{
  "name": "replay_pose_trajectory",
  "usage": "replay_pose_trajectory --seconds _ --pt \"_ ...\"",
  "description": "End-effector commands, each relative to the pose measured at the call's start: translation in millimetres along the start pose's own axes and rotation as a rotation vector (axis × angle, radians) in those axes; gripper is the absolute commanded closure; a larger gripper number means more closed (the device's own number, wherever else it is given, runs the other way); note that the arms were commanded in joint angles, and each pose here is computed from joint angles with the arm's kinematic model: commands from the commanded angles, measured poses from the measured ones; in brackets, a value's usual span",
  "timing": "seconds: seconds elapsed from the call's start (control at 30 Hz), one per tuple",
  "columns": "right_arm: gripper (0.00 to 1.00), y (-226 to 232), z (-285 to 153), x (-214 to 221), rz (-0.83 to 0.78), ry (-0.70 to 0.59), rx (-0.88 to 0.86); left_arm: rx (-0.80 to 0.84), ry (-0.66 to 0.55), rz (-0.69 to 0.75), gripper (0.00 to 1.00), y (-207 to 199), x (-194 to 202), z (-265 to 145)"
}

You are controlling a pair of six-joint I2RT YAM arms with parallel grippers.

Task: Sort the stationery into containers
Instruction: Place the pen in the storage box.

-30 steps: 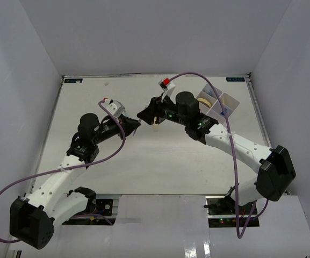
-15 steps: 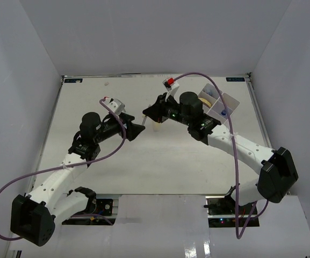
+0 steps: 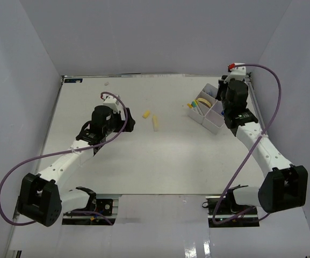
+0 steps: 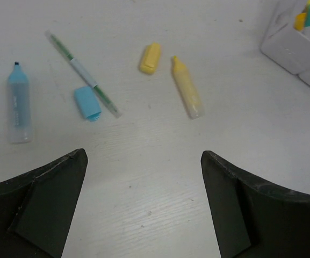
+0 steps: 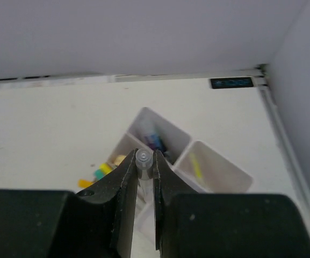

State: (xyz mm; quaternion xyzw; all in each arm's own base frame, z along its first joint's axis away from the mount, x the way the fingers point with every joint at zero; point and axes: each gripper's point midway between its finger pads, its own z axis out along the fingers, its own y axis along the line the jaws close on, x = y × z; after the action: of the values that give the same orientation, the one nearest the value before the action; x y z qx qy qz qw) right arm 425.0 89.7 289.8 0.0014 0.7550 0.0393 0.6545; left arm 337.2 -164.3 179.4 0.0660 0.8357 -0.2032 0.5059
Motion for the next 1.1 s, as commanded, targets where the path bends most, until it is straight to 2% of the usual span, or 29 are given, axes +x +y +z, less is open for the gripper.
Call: replay_pose_trajectory --seconds 0.0,0.17,0.4,0.47,0.5,0.6,0.63,0.73,0.93,1.03,1.07 --pt "0.92 -67 8 -22 -0.114 -0.038 0.262 -0.187 0.035 -0.048 0.02 32 1 0" --pt "0.92 -105 27 -20 -0.111 -0.022 0.339 -0.183 0.045 -0.052 0.02 32 1 3" --pt "0.91 -119 54 5 -0.121 0.033 0.339 -0.205 0.025 -0.054 0.02 35 -2 0" --pt "0.82 -121 59 16 -0.119 0.058 0.338 -0.213 0.030 -0.058 0.02 37 0 0" --pt "0.73 -120 60 20 -0.117 0.067 0.329 -0.219 0.030 -0.061 0.02 38 0 0" --pt "0.58 -118 59 28 -0.109 0.088 0.321 -0.231 0.038 -0.070 0.02 40 3 1" --pt "0.49 -117 58 29 -0.106 0.093 0.314 -0.247 0.040 -0.072 0.02 43 4 1" --pt "0.41 -112 49 22 -0.087 0.091 0.292 -0.265 0.067 -0.087 0.02 46 11 4" --pt "0.39 -81 6 7 -0.003 0.070 0.135 -0.359 0.147 -0.202 0.02 54 21 14" --pt "0.36 -60 -32 0 0.061 0.013 0.024 -0.419 0.184 -0.233 0.02 58 18 21" --pt "0.35 -56 -39 20 0.078 0.039 -0.001 -0.429 0.177 -0.239 0.02 57 9 24"
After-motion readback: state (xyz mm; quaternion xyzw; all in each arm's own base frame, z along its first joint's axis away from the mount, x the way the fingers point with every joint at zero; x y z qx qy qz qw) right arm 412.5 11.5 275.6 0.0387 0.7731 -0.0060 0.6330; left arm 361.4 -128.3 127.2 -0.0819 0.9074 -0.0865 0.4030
